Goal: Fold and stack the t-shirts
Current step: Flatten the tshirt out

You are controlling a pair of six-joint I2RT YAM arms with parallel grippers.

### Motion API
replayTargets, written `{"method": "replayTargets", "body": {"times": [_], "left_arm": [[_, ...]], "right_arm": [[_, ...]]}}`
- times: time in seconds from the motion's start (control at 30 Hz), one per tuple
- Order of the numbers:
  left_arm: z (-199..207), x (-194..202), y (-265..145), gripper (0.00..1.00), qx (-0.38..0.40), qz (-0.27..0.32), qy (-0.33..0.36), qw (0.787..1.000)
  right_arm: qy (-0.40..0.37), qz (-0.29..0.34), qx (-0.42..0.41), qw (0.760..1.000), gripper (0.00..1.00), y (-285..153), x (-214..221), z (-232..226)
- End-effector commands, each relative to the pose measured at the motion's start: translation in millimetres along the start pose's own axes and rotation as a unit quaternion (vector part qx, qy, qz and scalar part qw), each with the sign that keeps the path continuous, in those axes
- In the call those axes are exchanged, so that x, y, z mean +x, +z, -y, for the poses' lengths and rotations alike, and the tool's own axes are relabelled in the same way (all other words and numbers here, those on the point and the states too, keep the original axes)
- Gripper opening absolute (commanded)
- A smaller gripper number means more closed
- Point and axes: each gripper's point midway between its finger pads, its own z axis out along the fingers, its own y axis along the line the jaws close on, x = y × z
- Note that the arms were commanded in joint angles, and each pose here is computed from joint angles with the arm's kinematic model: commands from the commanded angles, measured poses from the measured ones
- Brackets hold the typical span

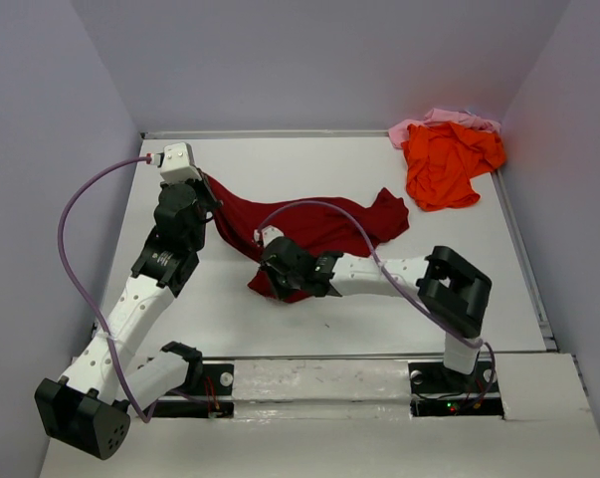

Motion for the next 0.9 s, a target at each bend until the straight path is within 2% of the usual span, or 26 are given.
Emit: {"method": "replayTargets", "body": {"times": [0.0,0.2,0.3,0.4,0.63,0.67,0.7,0.77,0.87], "left_arm": [[1.2,-19.3,-3.1,0.00,0.003,0.032,-0.019,0.999],[0.2,-19.3,-3.2,0.00,0.001,0.032,-0.018,0.999],[0.5,-20.1,-4.0,0.00,0.002,0.033,-0.017,0.999],[0.4,-20.1,-3.5,0.00,0.002,0.033,-0.017,0.999],[0.7,-20.0,-3.5,0.00,0.003,0.033,-0.018,0.999],[0.7,-20.0,-3.5,0.00,0.003,0.033,-0.018,0.999],[0.9,-19.1,-3.3,0.00,0.003,0.032,-0.017,0.999],[1.3,-19.4,-3.2,0.00,0.004,0.032,-0.017,0.999],[1.5,-19.3,-3.2,0.00,0.005,0.032,-0.017,0.999]], "right_arm": [[-0.026,0.081,0.083,0.993,0.00,-49.1,-52.8,28.5],[-0.011,0.125,0.206,0.970,0.00,-83.6,-81.9,100.2],[0.001,0.128,0.265,0.956,0.00,-88.4,-86.5,138.7],[0.008,0.109,0.329,0.938,0.00,-79.8,-82.1,182.4],[0.007,0.066,0.370,0.927,0.00,-43.3,-71.0,219.7],[0.009,0.063,0.375,0.925,0.08,-41.3,-70.4,224.9],[0.004,0.057,0.377,0.925,0.42,-37.7,-68.9,225.9],[-0.001,0.050,0.385,0.922,0.64,-34.1,-69.1,228.5],[0.006,0.053,0.370,0.928,0.71,-38.9,-70.0,222.8]]}}
